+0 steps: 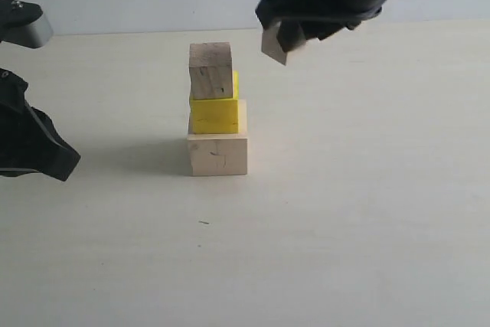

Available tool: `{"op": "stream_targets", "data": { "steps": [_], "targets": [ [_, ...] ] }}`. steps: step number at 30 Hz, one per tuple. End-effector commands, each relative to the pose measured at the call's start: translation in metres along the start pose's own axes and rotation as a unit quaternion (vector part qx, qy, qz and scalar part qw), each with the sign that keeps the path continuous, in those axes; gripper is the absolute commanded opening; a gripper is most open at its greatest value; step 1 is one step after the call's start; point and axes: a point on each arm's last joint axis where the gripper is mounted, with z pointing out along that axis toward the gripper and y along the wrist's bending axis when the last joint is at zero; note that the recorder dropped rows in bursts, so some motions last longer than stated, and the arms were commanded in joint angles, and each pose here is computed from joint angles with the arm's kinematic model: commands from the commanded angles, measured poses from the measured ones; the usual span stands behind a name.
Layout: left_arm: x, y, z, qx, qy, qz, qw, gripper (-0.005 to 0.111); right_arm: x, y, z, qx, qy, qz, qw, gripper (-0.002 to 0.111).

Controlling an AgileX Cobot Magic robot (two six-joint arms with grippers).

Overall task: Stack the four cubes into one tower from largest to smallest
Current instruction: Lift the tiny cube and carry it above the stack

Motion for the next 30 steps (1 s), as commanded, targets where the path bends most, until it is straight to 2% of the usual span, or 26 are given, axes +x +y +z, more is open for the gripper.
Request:
{"op": "stream_targets", "data": {
  "steps": [1, 7, 10, 13, 17, 20, 23, 30],
  "targets": [
    [0.001, -0.001, 0.000, 0.006, 0.002, -0.002, 1.000, 0.000, -0.013, 0.008, -0.020, -0.043, -0.025, 0.028, 0.998, 0.000],
    [0.001, -0.002, 0.000, 0.012, 0.002, -0.006, 1.000, 0.000, -0.016, 0.013, -0.024, -0.058, -0.025, 0.060, 0.996, 0.000],
    [0.001, -0.003, 0.000, 0.017, 0.001, -0.001, 1.000, 0.000, -0.014, 0.035, -0.025, -0.059, -0.022, 0.043, 0.997, 0.000],
    [0.001, -0.003, 0.000, 0.018, 0.002, -0.001, 1.000, 0.000, -0.011, 0.043, -0.023, -0.008, -0.022, 0.099, 0.995, 0.000],
    [0.001, -0.004, 0.000, 0.023, 0.001, -0.006, 1.000, 0.000, -0.007, 0.067, -0.024, -0.025, -0.021, 0.094, 0.995, 0.000],
    [0.001, -0.005, 0.000, 0.026, 0.001, -0.008, 1.000, 0.000, -0.005, 0.080, -0.024, -0.011, -0.031, 0.095, 0.995, 0.000],
    [0.001, -0.005, 0.000, 0.027, 0.001, -0.009, 1.000, 0.000, -0.008, 0.079, -0.025, 0.004, -0.055, 0.090, 0.994, 0.000],
    [0.001, -0.005, 0.000, 0.027, 0.001, -0.008, 1.000, 0.000, -0.017, 0.082, -0.026, -0.015, -0.106, 0.080, 0.991, 0.000]
  ]
}}
